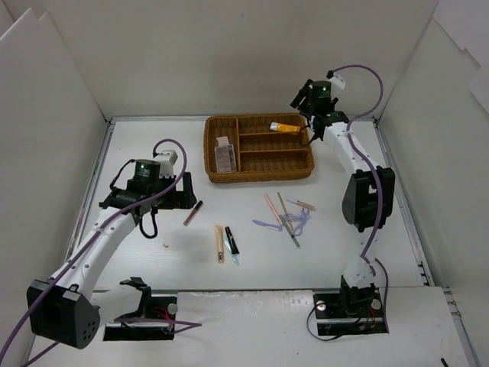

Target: Organize the makeup

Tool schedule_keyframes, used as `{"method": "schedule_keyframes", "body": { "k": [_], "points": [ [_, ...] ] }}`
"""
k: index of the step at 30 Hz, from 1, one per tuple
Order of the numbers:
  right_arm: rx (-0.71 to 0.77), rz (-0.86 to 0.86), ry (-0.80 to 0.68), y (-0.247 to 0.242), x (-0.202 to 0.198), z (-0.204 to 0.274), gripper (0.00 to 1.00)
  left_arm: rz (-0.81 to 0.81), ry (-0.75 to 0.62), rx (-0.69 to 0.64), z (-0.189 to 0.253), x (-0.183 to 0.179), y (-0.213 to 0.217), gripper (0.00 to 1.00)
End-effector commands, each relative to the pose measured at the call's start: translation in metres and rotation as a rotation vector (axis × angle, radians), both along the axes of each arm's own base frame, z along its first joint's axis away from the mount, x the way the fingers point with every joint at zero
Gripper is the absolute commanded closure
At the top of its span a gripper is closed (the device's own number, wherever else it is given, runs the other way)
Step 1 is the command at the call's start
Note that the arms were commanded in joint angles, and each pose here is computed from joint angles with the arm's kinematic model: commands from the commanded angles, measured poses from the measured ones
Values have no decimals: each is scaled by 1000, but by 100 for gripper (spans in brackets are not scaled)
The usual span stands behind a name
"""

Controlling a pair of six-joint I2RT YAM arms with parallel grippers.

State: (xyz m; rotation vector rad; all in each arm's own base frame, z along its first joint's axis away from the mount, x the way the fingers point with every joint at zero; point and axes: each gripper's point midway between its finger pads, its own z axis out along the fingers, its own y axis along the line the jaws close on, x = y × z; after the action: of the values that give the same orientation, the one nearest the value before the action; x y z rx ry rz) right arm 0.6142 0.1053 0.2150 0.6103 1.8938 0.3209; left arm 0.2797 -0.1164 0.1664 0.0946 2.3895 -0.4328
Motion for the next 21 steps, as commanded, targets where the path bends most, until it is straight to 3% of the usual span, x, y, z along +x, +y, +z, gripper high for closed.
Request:
{"method": "schedule_keyframes", "body": {
  "k": [1,6,8,12,17,21],
  "points": [
    [-162,30,-100,-19,-29,76,36,-5,-76,-24,22,11,-2,1],
    [-361,295,-2,22,-83,67,48,15,-77,-26,24,14,1,1],
    [-396,396,12,40,-108,69,52,32,-76,-30,24,16,4,1],
    [-409,661,126,100,-185,28,62,91,-65,-28,22,24,18,1],
    [-380,886,287,168,-274,-31,63,154,-42,-22,22,29,35,1],
    [-367,990,367,201,-322,-60,58,186,-48,8,23,30,45,1]
  ]
}}
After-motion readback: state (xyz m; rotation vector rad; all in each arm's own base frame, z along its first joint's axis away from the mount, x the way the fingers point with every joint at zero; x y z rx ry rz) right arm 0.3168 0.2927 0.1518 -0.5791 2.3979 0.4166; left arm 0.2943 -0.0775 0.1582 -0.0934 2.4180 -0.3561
